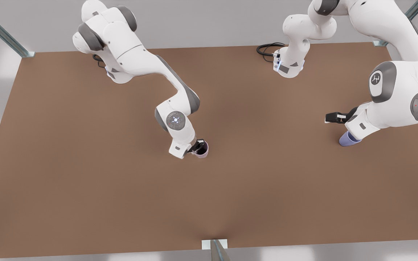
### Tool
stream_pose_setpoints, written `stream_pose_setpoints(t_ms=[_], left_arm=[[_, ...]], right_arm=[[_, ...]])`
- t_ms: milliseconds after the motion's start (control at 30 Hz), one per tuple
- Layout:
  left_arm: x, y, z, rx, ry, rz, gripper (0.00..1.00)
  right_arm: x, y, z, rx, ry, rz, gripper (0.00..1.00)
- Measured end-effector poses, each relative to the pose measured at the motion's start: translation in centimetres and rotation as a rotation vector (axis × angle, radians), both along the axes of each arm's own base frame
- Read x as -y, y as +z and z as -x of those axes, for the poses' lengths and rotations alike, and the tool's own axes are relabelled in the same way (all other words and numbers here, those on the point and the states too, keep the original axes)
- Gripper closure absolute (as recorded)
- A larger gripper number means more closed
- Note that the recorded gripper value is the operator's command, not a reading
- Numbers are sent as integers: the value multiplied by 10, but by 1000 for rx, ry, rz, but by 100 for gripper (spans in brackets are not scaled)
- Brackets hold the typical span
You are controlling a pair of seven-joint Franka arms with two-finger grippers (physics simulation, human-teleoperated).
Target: Stack the cups, with the pink cup at the bottom and the purple cup at the top
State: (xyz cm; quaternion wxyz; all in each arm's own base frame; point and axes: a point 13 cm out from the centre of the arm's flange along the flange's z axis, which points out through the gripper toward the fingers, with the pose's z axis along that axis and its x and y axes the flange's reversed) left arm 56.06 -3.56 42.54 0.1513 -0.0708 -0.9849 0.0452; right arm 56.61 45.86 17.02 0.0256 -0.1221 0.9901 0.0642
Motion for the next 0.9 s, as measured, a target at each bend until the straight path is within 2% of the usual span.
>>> stream_pose_setpoints(t_ms=[133,300,467,600,633,800,900], left_arm=[[-1,-11,-4,-10,3,-4,0],[-50,-51,-31,10,87,-51,0],[-160,-105,-8,57,227,-87,0],[-236,-152,-9,115,294,-109,0],[-250,-162,-9,127,301,-114,0],[-280,-216,10,143,284,-114,0],[-285,-250,33,123,258,-102,0]], right_arm=[[-52,-27,26,-30,-53,-12,79],[-95,-38,54,-41,-113,-18,79],[-102,-55,66,-36,-175,19,79],[-100,-64,68,-39,-230,35,79],[-99,-65,68,-39,-244,37,0],[-93,-65,65,-31,-317,60,0],[-94,-60,64,-32,-357,53,0]])
